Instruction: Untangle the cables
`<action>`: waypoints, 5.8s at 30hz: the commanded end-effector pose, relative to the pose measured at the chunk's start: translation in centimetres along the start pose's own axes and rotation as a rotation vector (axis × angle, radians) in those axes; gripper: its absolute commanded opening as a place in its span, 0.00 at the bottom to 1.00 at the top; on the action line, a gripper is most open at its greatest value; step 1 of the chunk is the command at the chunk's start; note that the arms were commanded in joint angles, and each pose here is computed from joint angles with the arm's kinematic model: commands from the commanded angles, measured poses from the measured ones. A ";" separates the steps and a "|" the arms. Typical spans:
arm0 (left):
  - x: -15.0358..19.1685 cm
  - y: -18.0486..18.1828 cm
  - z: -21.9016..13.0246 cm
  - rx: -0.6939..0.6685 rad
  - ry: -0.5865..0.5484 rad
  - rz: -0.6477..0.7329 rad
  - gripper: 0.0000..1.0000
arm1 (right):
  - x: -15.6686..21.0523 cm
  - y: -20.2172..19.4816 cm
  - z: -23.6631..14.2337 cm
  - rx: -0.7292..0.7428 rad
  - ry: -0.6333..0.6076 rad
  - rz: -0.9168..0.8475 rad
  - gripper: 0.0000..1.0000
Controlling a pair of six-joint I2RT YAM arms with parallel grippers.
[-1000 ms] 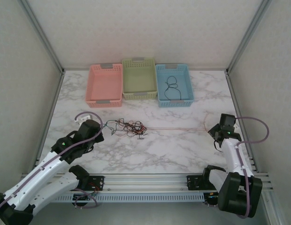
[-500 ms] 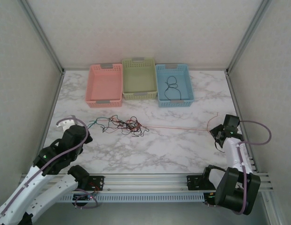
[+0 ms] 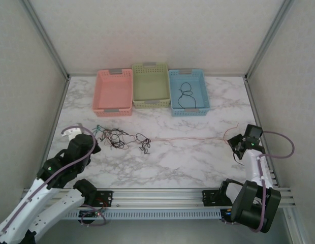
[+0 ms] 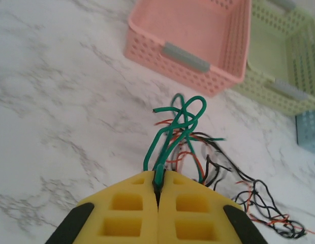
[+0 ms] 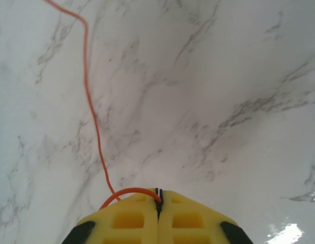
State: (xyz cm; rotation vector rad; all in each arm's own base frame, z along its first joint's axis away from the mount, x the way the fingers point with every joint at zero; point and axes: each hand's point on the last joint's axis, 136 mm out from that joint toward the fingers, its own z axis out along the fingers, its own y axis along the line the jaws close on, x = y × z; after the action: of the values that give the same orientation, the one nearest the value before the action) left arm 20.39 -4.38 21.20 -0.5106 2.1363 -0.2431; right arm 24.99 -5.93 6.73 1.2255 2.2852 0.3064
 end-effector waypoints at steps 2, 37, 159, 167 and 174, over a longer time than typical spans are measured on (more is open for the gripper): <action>3.4 -3.1 2.4 0.103 0.156 0.025 0.00 | 0.7 3.0 -1.4 -0.106 0.026 -0.097 0.00; 5.8 -4.3 3.8 0.142 0.252 0.075 0.00 | 27.0 21.6 -8.7 -0.451 0.546 -0.658 0.51; 17.2 -4.0 10.6 -0.043 0.557 0.211 0.61 | 16.1 18.1 -7.2 -0.630 0.384 -0.714 0.00; 18.3 -3.2 11.3 -0.075 0.575 0.226 0.31 | 16.3 17.9 -6.6 -0.621 0.388 -0.713 0.00; 16.0 -4.2 10.6 -0.042 0.510 0.233 0.01 | 16.3 17.7 -6.4 -0.615 0.385 -0.717 0.00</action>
State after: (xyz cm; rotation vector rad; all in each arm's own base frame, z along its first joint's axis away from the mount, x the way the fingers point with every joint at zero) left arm 21.23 -14.96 2.95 -0.2353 2.7338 -0.1952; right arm 26.72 17.81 14.74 0.0481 2.4745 0.9540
